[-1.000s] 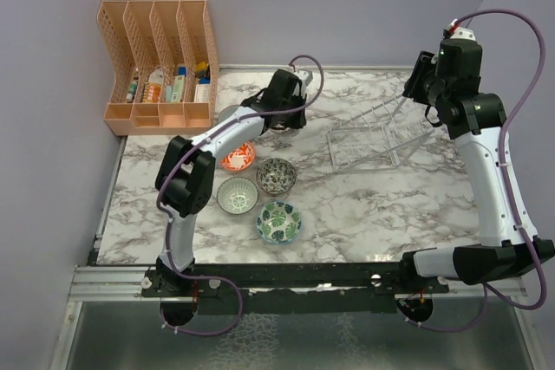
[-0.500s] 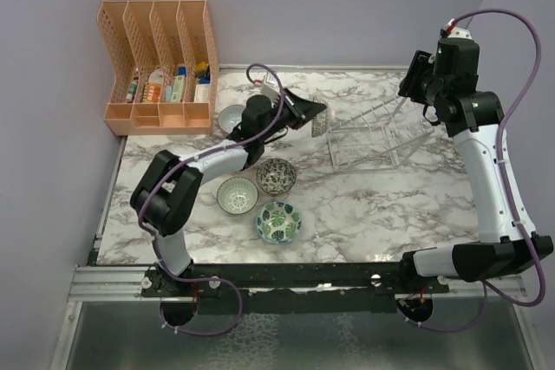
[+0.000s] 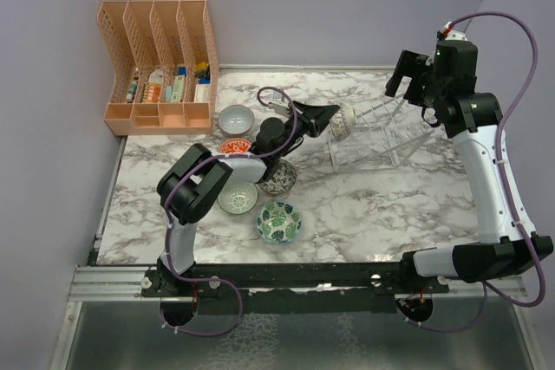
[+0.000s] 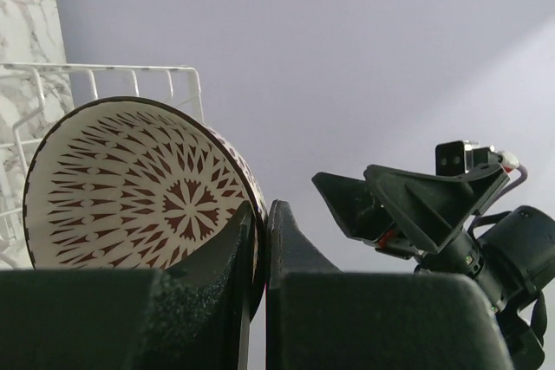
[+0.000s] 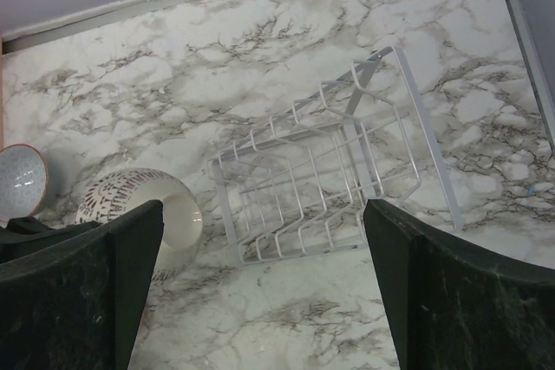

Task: Load the bowls into the dish rack

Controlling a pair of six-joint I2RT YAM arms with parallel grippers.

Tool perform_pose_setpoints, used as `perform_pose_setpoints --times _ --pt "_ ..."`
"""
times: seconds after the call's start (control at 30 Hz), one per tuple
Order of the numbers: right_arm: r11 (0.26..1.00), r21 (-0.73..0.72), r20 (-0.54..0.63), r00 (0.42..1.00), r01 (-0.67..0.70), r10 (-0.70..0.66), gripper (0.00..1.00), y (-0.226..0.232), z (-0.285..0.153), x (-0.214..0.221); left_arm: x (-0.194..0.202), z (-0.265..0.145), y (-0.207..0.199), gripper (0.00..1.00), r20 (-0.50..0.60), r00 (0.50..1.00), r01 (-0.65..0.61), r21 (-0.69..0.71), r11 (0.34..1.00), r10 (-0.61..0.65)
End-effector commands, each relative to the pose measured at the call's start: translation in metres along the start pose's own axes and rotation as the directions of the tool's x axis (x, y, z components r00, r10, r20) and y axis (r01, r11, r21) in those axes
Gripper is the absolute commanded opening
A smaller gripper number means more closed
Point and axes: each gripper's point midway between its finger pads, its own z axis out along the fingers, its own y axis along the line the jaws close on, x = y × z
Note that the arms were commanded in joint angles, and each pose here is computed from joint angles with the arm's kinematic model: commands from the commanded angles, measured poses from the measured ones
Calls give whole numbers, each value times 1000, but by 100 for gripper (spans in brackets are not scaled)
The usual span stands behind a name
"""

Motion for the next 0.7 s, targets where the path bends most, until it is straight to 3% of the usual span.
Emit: perform_pose_setpoints --times 0.0,0.67 --pt "1000 -4 36 999 -5 6 100 -2 -10 -9 -4 5 -23 0 41 993 102 133 986 -109" --pt "1000 -4 37 999 8 -8 100 -3 -13 -9 11 26 38 0 52 979 196 19 980 -197"
